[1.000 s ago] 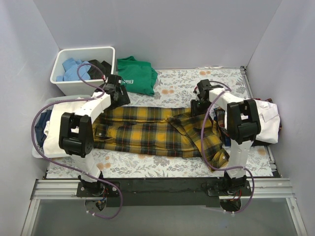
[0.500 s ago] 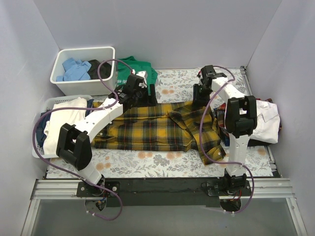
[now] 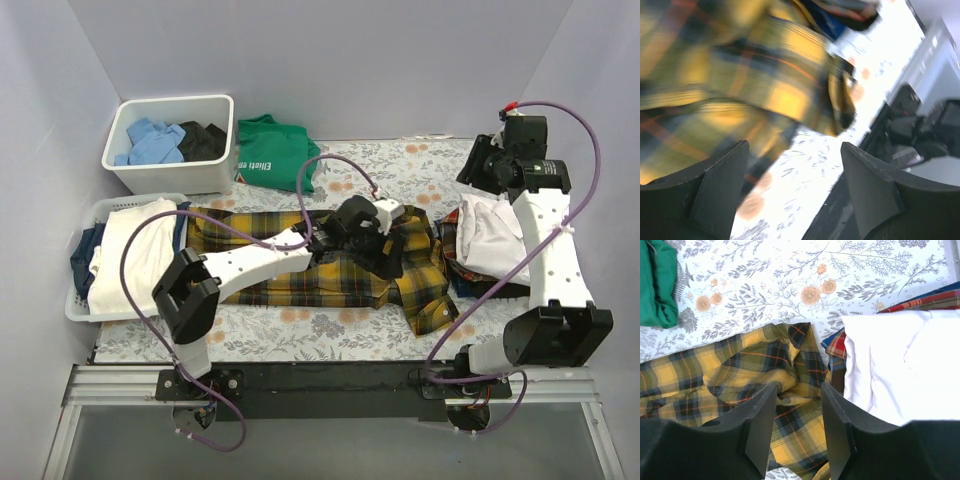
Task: Fold and stack the long sleeve shirts
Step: Fold the shirt
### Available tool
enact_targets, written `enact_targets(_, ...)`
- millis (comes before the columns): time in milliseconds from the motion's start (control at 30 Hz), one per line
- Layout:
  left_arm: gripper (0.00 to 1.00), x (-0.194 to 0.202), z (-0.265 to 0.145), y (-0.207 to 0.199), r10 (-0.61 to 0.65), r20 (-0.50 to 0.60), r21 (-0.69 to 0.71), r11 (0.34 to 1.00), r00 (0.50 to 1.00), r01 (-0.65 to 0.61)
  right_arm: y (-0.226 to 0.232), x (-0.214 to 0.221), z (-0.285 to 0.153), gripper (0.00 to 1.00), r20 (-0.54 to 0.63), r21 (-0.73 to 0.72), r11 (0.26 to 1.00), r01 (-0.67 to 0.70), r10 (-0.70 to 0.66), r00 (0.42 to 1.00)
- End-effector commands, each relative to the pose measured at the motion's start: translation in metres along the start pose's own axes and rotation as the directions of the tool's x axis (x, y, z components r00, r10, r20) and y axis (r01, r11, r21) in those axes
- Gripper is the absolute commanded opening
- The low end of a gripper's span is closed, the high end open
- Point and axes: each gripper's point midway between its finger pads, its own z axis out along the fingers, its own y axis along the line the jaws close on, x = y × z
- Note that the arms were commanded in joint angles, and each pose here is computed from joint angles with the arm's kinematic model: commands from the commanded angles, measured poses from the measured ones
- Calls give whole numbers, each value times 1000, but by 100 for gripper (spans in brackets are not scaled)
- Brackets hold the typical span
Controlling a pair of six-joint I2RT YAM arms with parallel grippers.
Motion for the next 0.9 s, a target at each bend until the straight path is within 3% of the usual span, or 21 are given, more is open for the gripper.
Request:
enact_targets(0, 75, 13, 25, -46, 96, -44, 161, 983, 994, -88, -8, 17, -23, 50, -18, 28, 998, -50, 50, 999)
enact_targets(333, 79, 67, 62, -89, 209, -147, 265, 950, 967, -165, -16, 11, -53, 51, 46, 29, 995, -95, 93, 995)
enact_targets(500, 79, 70, 69, -103, 216, -142, 289, 942, 966, -168, -17, 8, -55, 52, 52, 15, 994, -107, 106, 993)
enact_targets(867, 80, 89, 110, -89, 201, -199, 216, 964, 959, -158, -18, 9, -54, 51, 46, 12, 994, -113, 112, 993)
